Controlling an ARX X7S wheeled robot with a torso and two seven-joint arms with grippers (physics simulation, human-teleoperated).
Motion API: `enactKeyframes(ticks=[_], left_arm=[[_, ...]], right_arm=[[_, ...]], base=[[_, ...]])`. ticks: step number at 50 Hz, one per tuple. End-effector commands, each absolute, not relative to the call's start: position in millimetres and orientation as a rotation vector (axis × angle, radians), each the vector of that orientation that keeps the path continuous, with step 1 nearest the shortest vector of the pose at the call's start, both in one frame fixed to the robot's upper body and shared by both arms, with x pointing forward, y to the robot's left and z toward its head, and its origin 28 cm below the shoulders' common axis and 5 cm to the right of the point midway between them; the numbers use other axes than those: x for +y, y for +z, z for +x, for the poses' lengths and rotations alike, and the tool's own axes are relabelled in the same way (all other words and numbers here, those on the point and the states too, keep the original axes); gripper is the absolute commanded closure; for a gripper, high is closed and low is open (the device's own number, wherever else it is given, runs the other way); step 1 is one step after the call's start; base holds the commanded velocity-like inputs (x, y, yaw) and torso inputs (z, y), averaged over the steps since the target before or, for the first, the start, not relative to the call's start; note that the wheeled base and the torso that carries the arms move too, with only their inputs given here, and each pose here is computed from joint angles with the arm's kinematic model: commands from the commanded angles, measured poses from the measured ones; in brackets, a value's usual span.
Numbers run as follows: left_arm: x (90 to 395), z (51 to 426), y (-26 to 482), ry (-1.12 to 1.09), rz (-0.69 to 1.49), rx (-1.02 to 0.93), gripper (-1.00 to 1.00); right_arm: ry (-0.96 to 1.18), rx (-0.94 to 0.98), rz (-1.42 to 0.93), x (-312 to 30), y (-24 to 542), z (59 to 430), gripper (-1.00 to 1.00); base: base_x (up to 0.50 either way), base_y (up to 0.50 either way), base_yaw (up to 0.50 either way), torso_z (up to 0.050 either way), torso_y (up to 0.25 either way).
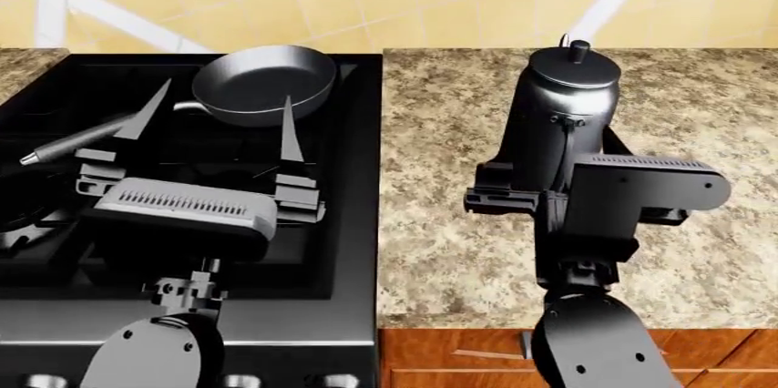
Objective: Pick the kettle from the counter and place it on a stove burner. Then turn the burner on.
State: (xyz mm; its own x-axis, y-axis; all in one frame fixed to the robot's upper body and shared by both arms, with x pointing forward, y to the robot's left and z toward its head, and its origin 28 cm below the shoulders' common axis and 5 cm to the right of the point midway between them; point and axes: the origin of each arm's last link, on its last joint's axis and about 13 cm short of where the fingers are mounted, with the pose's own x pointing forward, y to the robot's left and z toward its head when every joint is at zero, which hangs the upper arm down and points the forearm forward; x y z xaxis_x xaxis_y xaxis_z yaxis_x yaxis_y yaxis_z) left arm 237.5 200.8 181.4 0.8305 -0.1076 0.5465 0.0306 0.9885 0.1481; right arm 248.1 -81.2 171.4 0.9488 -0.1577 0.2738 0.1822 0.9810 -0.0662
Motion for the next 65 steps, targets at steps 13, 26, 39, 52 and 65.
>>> enactKeyframes(ticks=[13, 26, 39, 52, 65], left_arm=[[201, 239, 180, -0.082, 0.125, -0.577, -1.0], [201, 239, 180, -0.085, 0.129, -0.575, -1.0], [200, 238, 180, -0.089, 0.131, -0.574, -1.0], [200, 238, 180, -0.092, 0.13, -0.572, -1.0], [200, 238, 179, -0.094, 0.127, -0.57, -1.0]], right_arm=[[-0.204, -0.198, -0.025, -83, 162, 275, -1.0], [-0.23, -0.191, -0.029, -88, 162, 286, -1.0], [-0.236, -0.172, -0.03, -90, 160, 295, -1.0], [-0.237, -0.153, -0.009, -92, 159, 301, 1.0], [-0.238, -0.159, 0.005, -93, 162, 300, 1.0]], base=[[0.0, 0.0, 0.0, 0.0, 0.0], [0.0, 0.0, 0.0, 0.0, 0.0], [0.0, 0.0, 0.0, 0.0, 0.0], [0.0, 0.0, 0.0, 0.0, 0.0], [0.0, 0.0, 0.0, 0.0, 0.0]])
